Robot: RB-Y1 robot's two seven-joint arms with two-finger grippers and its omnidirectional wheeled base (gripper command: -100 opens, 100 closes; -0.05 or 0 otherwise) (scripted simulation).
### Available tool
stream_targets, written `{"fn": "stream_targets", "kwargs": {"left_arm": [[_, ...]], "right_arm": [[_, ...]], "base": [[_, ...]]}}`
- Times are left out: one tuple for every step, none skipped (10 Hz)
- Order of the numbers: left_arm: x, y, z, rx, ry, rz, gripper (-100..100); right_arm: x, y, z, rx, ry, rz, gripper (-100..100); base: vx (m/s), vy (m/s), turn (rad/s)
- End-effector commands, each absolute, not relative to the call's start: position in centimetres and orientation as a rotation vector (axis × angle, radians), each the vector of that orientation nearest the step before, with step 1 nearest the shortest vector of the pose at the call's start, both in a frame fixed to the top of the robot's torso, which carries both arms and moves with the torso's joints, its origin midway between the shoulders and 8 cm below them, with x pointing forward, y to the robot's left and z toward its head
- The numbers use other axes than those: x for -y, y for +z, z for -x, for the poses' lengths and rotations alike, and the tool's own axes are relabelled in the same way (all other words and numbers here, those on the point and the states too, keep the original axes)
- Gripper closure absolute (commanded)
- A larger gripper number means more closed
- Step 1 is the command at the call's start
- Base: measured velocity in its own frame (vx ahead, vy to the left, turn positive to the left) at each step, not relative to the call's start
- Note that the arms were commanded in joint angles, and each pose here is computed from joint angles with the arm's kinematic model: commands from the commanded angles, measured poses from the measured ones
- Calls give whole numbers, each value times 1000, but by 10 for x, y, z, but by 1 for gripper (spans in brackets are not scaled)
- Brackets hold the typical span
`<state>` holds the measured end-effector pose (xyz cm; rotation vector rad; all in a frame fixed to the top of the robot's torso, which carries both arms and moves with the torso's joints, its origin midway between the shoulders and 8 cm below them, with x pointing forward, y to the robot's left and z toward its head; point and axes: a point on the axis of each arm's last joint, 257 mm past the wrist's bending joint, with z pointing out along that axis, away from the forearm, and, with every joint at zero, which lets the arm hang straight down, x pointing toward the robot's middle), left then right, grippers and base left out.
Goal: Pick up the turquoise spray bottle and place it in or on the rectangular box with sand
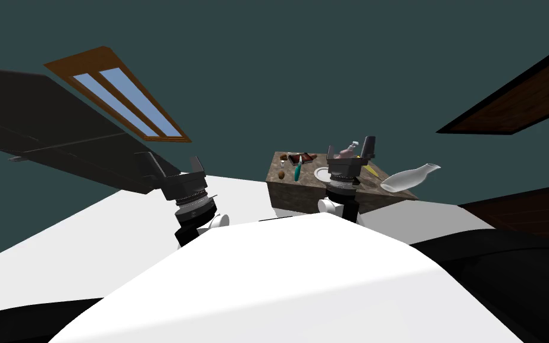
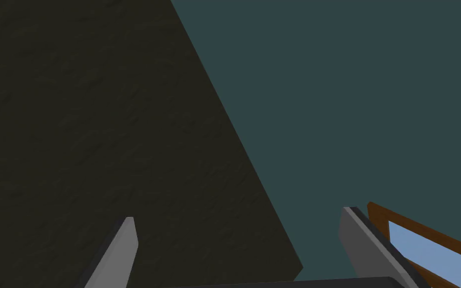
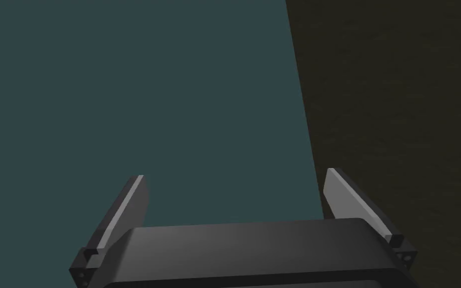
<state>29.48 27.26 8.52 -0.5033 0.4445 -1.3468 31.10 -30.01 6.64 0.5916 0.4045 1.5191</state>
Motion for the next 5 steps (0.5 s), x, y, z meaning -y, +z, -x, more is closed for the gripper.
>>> {"fn": "stream_targets", "kwargs": {"left_arm": [[-273, 85, -295, -444, -1347, 503, 0], [-273, 85, -295, -444, -1347, 503, 0], [-273, 85, -295, -444, -1347, 503, 0], [-273, 85, -295, -444, -1347, 503, 0], [-273, 85, -295, -444, -1347, 503, 0]], "right_arm": [[298, 58, -318, -466, 1495, -585, -100], [297, 52, -322, -499, 1478, -584, -100], [297, 44, -327, -537, 1458, -585, -100], [297, 35, -332, -577, 1433, -588, -100], [299, 25, -338, -620, 1405, -591, -100]], "base": [[2, 24, -12], [3, 49, -18], [0, 55, -17], [-2, 59, -13], [3, 53, -15]]}}
